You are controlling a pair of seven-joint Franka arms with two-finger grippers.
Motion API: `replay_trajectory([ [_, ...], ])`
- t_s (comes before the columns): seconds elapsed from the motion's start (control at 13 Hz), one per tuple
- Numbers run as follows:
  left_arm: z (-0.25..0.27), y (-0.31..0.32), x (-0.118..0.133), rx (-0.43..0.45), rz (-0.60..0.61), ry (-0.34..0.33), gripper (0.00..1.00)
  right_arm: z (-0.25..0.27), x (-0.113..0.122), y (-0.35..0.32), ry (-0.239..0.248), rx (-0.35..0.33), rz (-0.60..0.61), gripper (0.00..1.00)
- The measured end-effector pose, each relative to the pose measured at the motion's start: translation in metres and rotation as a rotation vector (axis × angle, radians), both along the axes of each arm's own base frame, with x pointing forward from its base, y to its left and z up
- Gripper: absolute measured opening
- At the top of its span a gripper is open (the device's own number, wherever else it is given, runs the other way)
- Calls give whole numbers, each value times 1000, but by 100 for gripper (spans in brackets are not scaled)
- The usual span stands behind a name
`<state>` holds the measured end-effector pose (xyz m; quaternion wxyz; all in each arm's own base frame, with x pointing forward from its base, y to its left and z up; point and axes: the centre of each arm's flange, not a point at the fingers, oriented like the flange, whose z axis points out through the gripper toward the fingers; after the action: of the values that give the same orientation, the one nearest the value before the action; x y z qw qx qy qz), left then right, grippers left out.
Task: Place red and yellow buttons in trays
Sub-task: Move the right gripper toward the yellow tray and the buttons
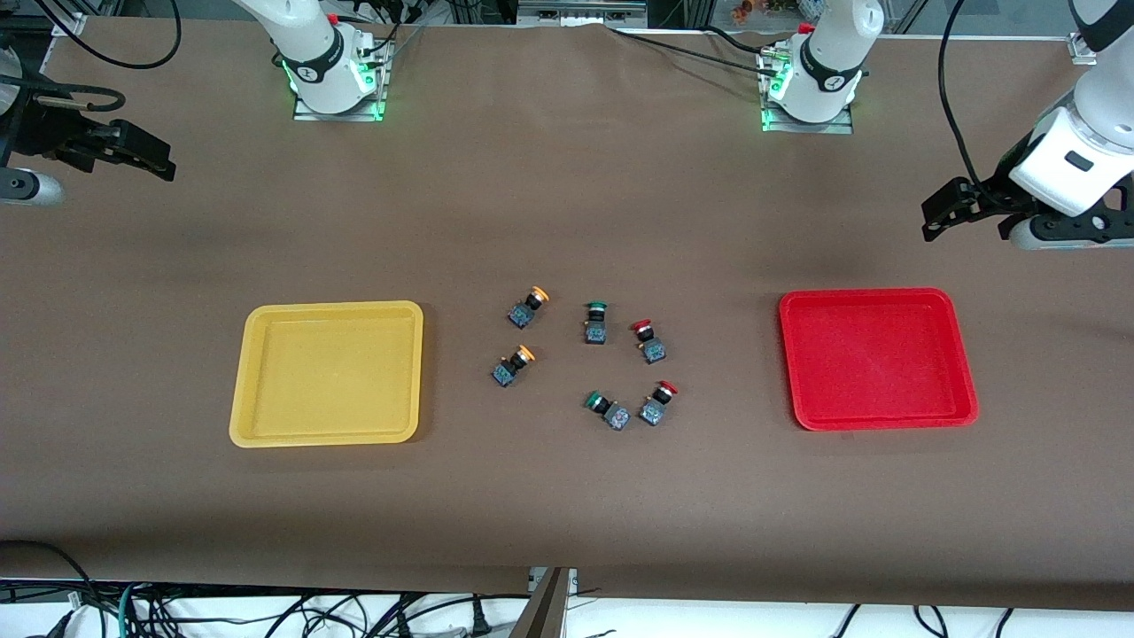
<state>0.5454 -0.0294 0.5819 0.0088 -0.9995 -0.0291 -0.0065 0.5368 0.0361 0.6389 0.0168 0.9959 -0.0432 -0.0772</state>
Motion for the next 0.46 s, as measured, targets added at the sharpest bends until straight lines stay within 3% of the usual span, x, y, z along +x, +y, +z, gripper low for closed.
replay_trajectory([
  [0.46,8,-7,7,-3,-12,-19,100,0,1,0,-5,0,0,100],
])
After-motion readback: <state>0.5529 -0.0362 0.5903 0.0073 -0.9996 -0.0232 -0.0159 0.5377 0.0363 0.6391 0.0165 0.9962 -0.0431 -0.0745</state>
